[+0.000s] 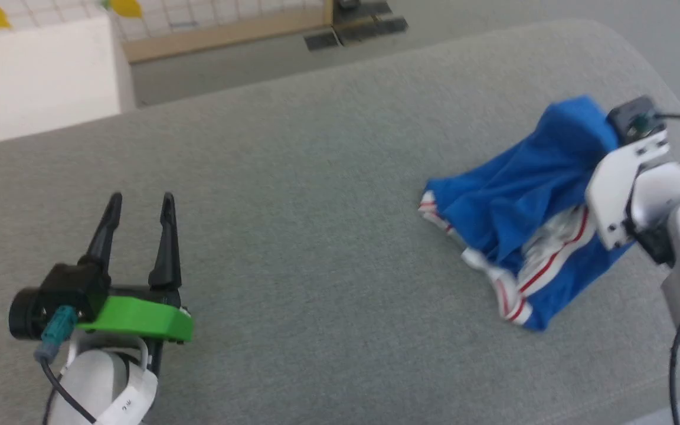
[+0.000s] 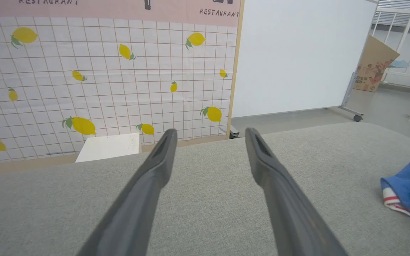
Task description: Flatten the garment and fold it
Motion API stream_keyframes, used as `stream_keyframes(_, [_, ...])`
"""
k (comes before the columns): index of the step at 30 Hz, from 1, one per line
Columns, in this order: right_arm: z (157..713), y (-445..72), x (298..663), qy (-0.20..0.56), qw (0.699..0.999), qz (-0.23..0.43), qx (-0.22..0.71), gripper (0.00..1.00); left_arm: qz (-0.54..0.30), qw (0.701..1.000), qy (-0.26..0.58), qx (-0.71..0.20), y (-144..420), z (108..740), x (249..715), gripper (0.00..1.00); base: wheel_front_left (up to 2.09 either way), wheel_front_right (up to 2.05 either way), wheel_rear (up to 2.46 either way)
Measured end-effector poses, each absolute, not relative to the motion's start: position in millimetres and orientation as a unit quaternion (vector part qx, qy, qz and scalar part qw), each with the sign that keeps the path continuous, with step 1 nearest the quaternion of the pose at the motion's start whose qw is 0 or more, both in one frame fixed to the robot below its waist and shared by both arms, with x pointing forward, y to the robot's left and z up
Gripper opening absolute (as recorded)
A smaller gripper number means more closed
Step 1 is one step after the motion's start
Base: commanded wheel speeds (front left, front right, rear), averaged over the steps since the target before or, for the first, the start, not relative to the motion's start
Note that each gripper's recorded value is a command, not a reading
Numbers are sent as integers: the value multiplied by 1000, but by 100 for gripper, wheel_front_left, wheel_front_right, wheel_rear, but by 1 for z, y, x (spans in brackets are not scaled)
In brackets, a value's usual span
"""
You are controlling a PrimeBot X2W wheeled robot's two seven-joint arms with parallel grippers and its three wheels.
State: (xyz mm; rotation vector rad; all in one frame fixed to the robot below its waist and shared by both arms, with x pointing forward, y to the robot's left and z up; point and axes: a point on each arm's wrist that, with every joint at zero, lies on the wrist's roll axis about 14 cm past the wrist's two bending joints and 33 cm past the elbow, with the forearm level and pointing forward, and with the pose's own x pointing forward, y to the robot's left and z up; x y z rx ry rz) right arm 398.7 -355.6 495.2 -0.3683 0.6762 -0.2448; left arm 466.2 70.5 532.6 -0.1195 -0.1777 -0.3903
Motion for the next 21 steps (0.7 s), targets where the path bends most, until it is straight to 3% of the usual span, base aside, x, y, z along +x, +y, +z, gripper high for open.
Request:
stream_keyframes(7, [512,-439,396,301,897,-235,-220,0,-249,966,-64,-36,43,494,503,100,0,0,0])
stream_keyframes(18, [498,-489,386,303,866,-311,-249,0,-269,962,-20,-46,29,443,529,100,0,0,0])
stream_keyframes(19, [493,-488,386,304,866,-310,-248,13,-266,963,-17,-46,31,440,529,100,0,0,0])
stream_keyframes(20, [490,-487,388,304,867,-306,-249,37,-263,963,-16,-46,32,439,529,100,0,0,0])
stream_keyframes(21, [487,-485,389,303,869,-302,-250,100,-261,964,-15,-46,34,438,528,100,0,0,0])
